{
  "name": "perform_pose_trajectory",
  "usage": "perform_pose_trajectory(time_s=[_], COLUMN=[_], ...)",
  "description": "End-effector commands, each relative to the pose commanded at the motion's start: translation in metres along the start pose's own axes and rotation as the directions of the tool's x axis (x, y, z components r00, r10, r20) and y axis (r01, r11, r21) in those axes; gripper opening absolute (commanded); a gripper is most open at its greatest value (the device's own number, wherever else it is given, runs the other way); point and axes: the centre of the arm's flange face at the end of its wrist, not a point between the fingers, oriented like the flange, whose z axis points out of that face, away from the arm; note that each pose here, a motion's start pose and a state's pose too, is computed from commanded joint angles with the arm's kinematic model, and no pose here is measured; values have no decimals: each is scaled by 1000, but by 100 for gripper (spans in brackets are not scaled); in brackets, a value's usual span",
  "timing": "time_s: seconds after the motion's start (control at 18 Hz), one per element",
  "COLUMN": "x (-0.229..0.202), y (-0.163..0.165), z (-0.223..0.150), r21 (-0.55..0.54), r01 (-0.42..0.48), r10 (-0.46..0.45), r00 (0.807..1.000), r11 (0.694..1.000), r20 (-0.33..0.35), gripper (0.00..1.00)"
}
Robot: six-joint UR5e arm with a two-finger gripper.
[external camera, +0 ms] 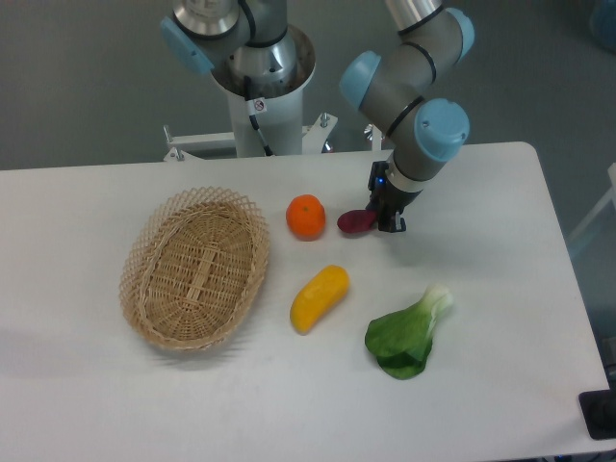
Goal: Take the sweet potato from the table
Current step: 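Lower the gripper and close it on the sweet potato, then lift the held sweet potato and carry it away from the mandarin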
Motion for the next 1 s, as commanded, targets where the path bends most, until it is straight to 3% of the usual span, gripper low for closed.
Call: perform_pose_trajectory(time_s=[0.5, 0.72, 1.0], x=[-31, -46, -70], y=[9, 16, 30], z=[-57, -80, -108], r21=[-69, -88, -106], r01=[73, 161, 210], r10=[-65, -145, -183], r00=[991, 976, 958], r11=[995, 983, 972], r20=[116, 164, 219], gripper=[37, 36, 35])
